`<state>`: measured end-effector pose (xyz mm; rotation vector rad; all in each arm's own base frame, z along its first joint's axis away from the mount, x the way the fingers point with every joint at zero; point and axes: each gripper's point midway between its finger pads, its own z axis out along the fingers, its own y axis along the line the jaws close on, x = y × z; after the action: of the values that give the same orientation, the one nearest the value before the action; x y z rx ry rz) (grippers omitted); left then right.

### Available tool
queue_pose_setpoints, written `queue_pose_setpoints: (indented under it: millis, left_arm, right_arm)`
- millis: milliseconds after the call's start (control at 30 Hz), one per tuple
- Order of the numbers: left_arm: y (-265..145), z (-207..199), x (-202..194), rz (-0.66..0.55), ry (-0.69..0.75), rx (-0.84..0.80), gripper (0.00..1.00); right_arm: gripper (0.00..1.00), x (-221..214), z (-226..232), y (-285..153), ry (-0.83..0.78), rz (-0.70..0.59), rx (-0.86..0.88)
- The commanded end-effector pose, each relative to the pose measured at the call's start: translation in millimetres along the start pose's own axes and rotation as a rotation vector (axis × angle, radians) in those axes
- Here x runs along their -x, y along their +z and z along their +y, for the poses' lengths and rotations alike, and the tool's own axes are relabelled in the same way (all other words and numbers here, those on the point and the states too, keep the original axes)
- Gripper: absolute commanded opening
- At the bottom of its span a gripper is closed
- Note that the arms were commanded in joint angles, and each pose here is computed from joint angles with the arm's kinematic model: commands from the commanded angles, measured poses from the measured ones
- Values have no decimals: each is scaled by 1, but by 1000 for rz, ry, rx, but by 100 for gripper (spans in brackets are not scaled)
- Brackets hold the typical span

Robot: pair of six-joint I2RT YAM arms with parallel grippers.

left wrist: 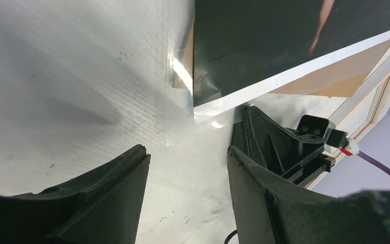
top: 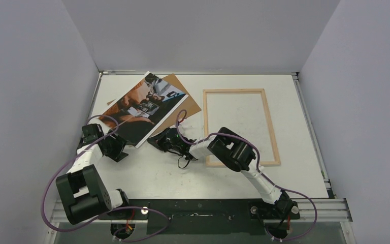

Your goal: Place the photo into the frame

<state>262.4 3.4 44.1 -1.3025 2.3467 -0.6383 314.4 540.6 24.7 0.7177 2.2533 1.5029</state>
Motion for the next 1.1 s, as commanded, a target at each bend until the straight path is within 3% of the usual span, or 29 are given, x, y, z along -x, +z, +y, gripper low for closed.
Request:
queue_pose_setpoints:
  millis: [0, 267, 467, 667, 1067]
  left_arm:
    - [-9, -15, 18, -44, 47, -20, 56]
    - [-27, -25, 32, -60, 112, 23, 59]
    - [-36, -53, 51, -99, 170, -45, 64]
    - [-13, -95, 71, -33, 190, -204, 64]
    - [40, -138, 124, -28, 236, -303, 61]
  right_arm:
    - [0, 15, 12, -2, -67, -39, -21]
    - [0, 25, 23, -25, -197, -3, -175]
    - [0, 41, 32, -55, -242, 7, -307]
    - [0, 53, 55, -75, -336, 22, -357]
    - [0, 79, 89, -116, -568, 87, -442]
